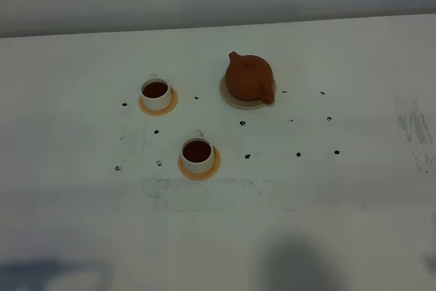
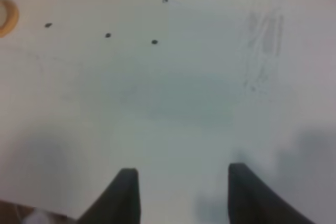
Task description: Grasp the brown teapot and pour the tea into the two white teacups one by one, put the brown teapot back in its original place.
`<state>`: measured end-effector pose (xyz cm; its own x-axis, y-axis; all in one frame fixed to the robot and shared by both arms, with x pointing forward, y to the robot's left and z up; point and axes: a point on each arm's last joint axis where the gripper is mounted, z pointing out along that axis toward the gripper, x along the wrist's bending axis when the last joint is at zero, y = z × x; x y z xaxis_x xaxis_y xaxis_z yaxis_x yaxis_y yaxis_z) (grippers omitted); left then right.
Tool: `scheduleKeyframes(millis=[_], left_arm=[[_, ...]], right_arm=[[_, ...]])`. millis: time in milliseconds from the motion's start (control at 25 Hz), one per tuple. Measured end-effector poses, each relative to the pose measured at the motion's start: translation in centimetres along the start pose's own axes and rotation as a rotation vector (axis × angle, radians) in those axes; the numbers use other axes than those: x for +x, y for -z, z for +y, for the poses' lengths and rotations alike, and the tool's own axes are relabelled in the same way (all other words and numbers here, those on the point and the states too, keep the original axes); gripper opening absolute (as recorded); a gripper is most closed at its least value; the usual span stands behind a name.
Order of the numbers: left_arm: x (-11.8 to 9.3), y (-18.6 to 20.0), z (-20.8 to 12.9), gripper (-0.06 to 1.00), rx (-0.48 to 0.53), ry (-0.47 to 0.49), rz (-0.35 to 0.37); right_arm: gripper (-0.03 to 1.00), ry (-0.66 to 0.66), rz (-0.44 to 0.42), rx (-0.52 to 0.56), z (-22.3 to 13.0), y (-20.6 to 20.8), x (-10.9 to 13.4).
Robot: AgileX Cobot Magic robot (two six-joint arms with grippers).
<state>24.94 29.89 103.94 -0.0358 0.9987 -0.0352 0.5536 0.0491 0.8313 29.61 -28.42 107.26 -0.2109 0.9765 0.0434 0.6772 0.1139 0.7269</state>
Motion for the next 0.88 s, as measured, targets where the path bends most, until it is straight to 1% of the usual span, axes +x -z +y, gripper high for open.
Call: scheduleKeyframes(millis=[120,240,360,480,520,640,720,880], left_arm=[[0.0,0.0,0.0,0.55,0.000,0.000,0.000],[0.0,0.0,0.0,0.55,0.000,-0.006,0.000],[0.0,0.0,0.0,0.55,0.000,0.000,0.000],[0.0,0.0,0.0,0.55,0.000,0.000,0.000],[0.0,0.0,0.0,0.55,0.000,0.000,0.000],[0.0,0.0,0.0,0.55,0.000,0.000,0.000],[0.0,0.0,0.0,0.55,0.000,0.000,0.000],[0.0,0.0,0.0,0.55,0.000,0.000,0.000]], right_arm=[[0.38,0.064,0.038,-0.070,-2.0,0.5,0.0],[0.36,0.129,0.075,-0.183,-3.2,1.7,0.2],[0.32,0.160,0.100,-0.288,-4.2,3.0,0.2],[0.29,0.171,0.111,-0.358,-5.1,3.9,0.2],[0.27,0.173,0.112,-0.360,-5.2,4.0,0.1],[0.23,0.172,0.113,-0.300,-5.9,3.4,0.1],[0.21,0.141,0.118,-0.277,-6.1,3.2,0.1],[0.19,0.101,0.123,-0.268,-6.2,3.1,0.1]])
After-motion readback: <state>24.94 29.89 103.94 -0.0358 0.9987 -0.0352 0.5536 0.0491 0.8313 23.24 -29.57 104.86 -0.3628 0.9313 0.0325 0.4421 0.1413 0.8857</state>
